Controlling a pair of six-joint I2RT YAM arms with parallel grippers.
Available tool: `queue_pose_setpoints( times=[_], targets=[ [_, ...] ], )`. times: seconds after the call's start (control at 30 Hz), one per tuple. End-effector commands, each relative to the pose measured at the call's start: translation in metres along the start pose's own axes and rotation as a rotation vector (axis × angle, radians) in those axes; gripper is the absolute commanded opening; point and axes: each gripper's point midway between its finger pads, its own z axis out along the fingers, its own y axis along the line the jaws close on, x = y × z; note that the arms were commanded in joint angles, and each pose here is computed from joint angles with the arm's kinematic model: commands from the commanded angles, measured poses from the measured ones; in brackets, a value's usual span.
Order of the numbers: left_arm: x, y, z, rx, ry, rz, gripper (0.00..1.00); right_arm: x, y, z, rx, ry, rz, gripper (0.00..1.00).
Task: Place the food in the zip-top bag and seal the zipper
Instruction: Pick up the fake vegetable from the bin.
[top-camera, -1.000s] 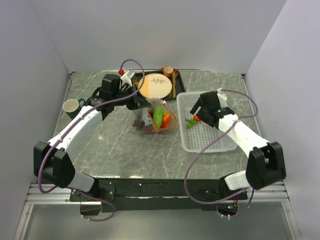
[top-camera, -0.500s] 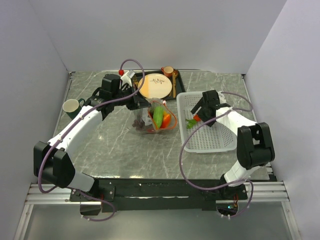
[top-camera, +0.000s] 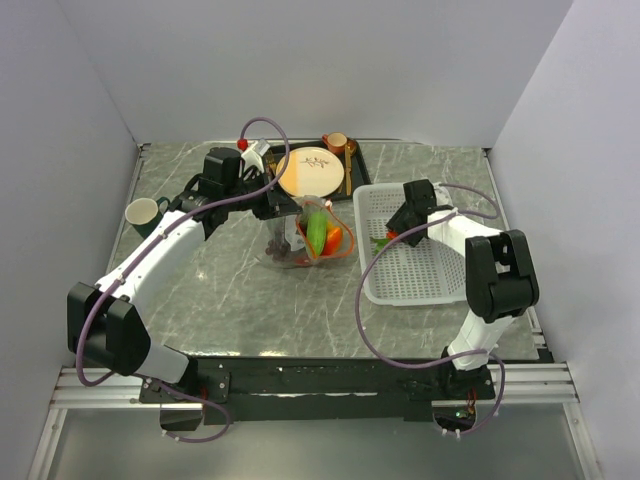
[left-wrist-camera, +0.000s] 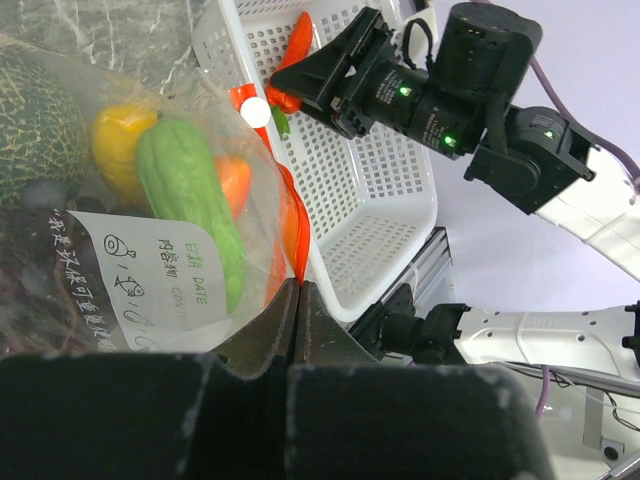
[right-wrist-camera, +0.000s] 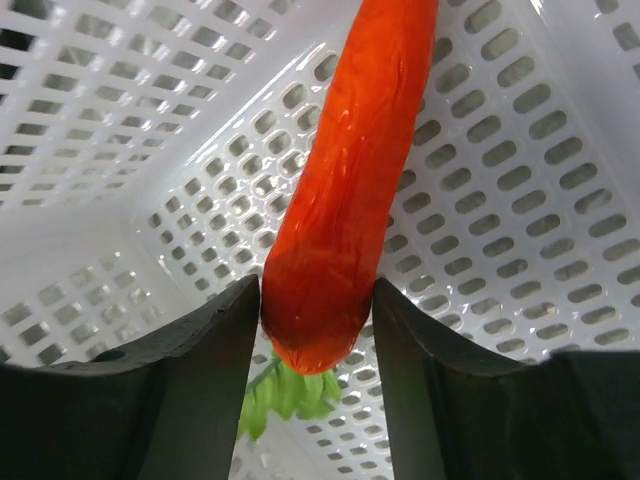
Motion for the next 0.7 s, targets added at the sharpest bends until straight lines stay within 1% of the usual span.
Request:
queue_pose_setpoints(
  times=[0.0, 0.13, 0.17, 0.2, 0.27, 0.33, 0.4, 0.43, 0.5, 0.53, 0.57, 0.67],
  targets=[
    [-0.017, -0.026, -0.008, 0.057, -0.048, 0.058, 0.01, -0.015, 0.007, 0.005, -0.003, -0.034, -0.019, 0.56],
    [-0.017, -0.025, -0.008, 0.059, -0.05, 0.058, 0.01, -0.005, 0.003, 0.01, 0.003, 0.002, -0.036, 0.54],
    [-0.016, -0.025, -0.007, 0.058, -0.046, 0.055, 0.01, -0.004, 0.003, 0.01, -0.001, 0.004, -0.037, 0.49],
    [-0.016, -0.025, -0.008, 0.06, -0.046, 0.056, 0.01, -0.001, -0.001, 0.011, 0.002, 0.006, -0.035, 0.47],
    [-0.017, -0.025, -0.008, 0.062, -0.049, 0.059, 0.01, 0.0, -0.003, 0.009, 0.002, 0.004, -0.041, 0.46],
    [-0.017, -0.026, -0.008, 0.063, -0.052, 0.057, 0.01, 0.0, -0.005, 0.008, 0.007, 0.002, -0.044, 0.41],
    [-0.017, -0.026, -0.008, 0.064, -0.053, 0.057, 0.01, 0.002, -0.009, 0.009, 0.022, 0.008, -0.053, 0.41],
    [-0.018, -0.028, -0.009, 0.066, -0.056, 0.059, 0.01, 0.004, -0.01, 0.01, 0.024, 0.015, -0.057, 0.32],
    [-0.017, -0.028, -0.01, 0.065, -0.055, 0.058, 0.01, 0.007, -0.011, 0.01, 0.026, 0.029, -0.063, 0.3],
    [-0.017, -0.028, -0.01, 0.065, -0.055, 0.057, 0.01, 0.008, -0.011, 0.009, 0.02, 0.031, -0.062, 0.26],
    [-0.017, -0.028, -0.01, 0.067, -0.057, 0.057, 0.01, 0.01, -0.01, 0.008, 0.01, 0.034, -0.066, 0.24],
    [-0.016, -0.028, -0.012, 0.064, -0.058, 0.059, 0.01, 0.013, -0.013, 0.001, -0.011, 0.028, -0.066, 0.23]
  ],
)
